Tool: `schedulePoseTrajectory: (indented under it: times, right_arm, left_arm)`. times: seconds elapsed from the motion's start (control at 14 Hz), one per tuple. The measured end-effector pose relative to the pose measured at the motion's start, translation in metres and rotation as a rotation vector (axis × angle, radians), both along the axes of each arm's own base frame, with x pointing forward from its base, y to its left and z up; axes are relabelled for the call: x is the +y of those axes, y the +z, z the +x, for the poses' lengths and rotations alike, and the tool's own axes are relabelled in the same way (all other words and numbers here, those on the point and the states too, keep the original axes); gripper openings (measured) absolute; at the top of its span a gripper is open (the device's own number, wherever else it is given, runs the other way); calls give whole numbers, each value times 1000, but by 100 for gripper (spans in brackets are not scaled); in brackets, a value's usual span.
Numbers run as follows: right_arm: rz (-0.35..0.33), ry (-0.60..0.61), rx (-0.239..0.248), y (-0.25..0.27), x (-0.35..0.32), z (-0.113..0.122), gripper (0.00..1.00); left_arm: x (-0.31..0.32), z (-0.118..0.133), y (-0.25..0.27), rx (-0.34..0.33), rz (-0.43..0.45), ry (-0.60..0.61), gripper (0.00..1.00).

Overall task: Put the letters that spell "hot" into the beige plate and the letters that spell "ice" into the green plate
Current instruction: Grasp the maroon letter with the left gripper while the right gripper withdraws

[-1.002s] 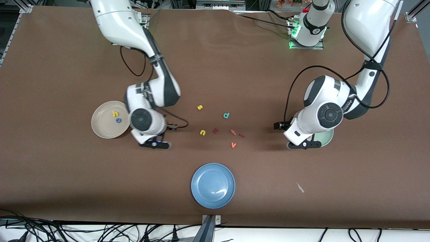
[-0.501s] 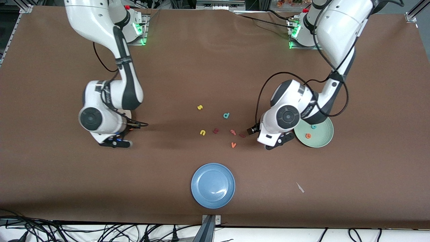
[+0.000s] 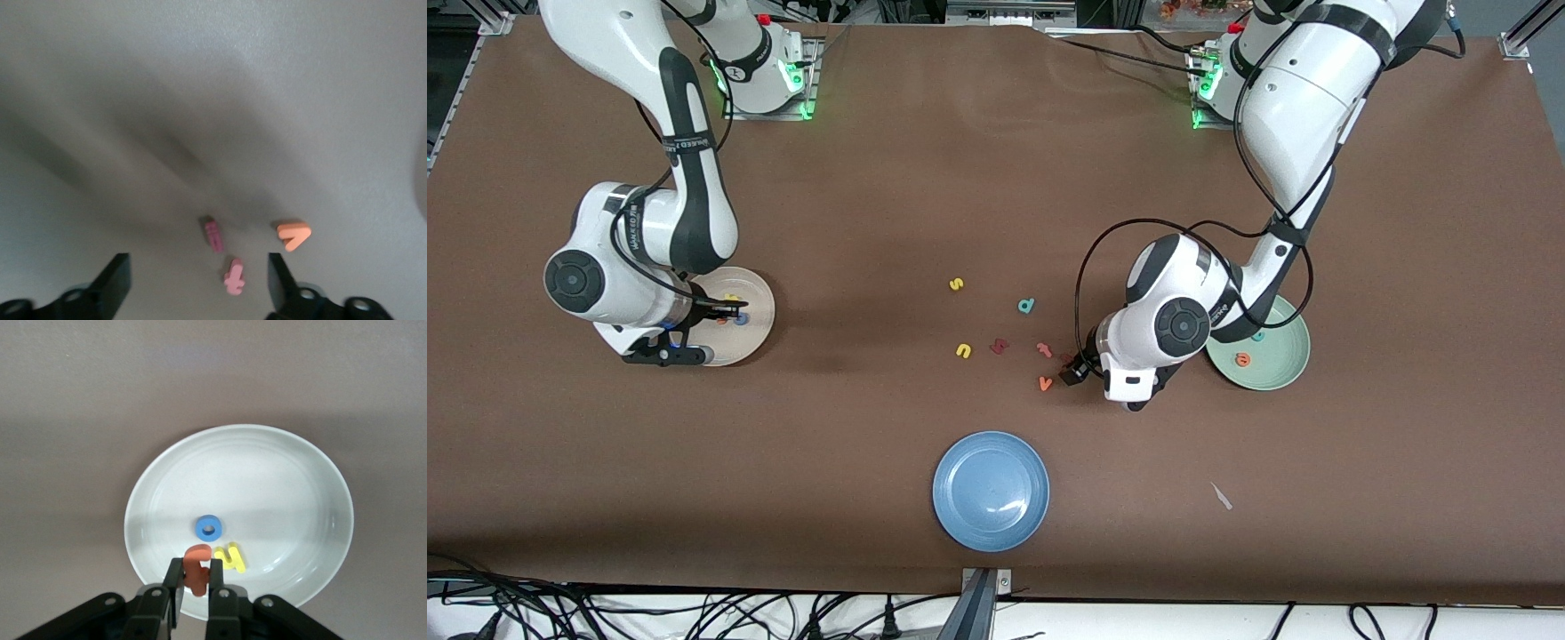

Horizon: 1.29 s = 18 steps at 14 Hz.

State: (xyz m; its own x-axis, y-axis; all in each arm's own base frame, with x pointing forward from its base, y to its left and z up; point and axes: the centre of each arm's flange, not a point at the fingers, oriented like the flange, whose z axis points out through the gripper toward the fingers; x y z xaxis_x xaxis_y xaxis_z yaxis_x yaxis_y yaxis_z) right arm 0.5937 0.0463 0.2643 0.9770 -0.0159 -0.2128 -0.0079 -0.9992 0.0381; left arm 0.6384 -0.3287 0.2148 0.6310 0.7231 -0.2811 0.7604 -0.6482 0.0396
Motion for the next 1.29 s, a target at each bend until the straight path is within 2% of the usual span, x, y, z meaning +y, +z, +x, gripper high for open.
schedulePoseTrajectory:
  times: [0.07, 0.14, 0.29, 0.43, 0.5, 0.57, 0.93, 1.29]
  right_arm:
    - [0, -6, 8, -1, -1, -1, 33]
    - [3, -17, 13, -1, -2, -2, 42]
    - [15, -37, 17, 1, -7, -1, 63]
    - [25, -45, 24, 10, -10, 4, 83]
    - [30, -48, 27, 18, -11, 8, 95]
    - [37, -52, 32, 27, -14, 13, 100]
    - [57, -66, 50, 68, -25, 34, 100]
    - [54, -55, 52, 70, -19, 38, 100]
  left_arm:
    - [-1, 1, -3, -4, -2, 32, 88]
    - [-2, 2, -5, -11, -5, 58, 81]
    - [-9, 0, -10, -18, -10, 74, 57]
    - [-14, -3, -15, -14, -9, 70, 39]
    - [-15, -4, -19, -10, -6, 66, 37]
    - [-17, -6, -22, -10, 0, 58, 38]
    - [-22, -12, -31, -13, 25, 25, 39]
    - [-21, -14, -39, -5, 33, 19, 39]
